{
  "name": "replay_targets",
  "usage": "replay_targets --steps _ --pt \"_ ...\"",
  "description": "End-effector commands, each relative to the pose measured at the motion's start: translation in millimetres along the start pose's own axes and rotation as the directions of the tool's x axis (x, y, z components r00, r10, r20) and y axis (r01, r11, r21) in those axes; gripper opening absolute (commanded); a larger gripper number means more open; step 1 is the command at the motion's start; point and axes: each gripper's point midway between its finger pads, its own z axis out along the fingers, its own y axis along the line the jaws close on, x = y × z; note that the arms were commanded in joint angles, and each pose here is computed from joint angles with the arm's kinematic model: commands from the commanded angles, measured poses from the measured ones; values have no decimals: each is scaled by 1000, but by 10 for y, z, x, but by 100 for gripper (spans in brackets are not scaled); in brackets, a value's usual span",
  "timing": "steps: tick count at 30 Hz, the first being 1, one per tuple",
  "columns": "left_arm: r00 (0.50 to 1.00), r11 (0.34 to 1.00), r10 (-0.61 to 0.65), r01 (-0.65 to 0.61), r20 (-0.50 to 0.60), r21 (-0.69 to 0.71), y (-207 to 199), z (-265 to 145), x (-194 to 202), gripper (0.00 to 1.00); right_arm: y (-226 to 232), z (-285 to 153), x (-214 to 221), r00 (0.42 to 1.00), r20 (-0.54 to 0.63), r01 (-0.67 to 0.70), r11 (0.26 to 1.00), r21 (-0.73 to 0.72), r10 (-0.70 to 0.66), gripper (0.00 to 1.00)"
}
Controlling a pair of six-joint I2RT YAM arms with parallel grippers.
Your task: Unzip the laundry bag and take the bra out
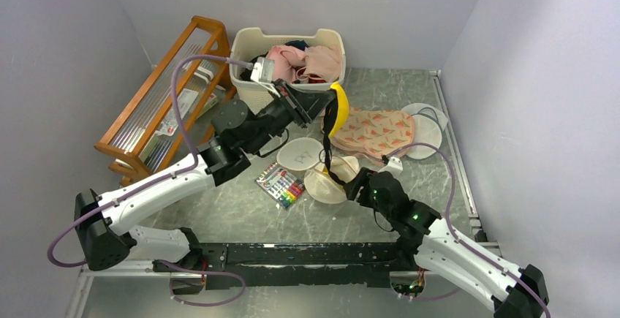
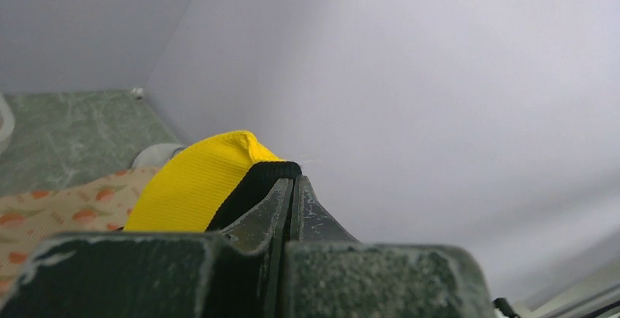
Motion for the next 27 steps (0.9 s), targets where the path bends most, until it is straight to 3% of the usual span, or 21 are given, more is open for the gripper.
replay_targets --steps 1,7,15,21,27 --pt "991 981 -11 -15 135 193 -735 4 -748 7 98 -91 -178 999 52 10 1000 -30 -8 63" --pt "977 956 43 -101 209 276 -1180 51 -1216 7 157 -150 -220 998 63 11 998 -65 -7 75" --pt "962 915 48 -151 270 375 -1563 140 -1518 7 272 -284 -372 995 102 30 993 -115 -19 87" --pt "929 932 154 -250 337 264 -1458 342 -1711 7 299 -388 -428 994 107 40 991 -129 -26 90" --pt "835 910 337 -407 435 77 -1239 549 -2026 7 387 -472 -453 993 112 45 982 -186 -24 93"
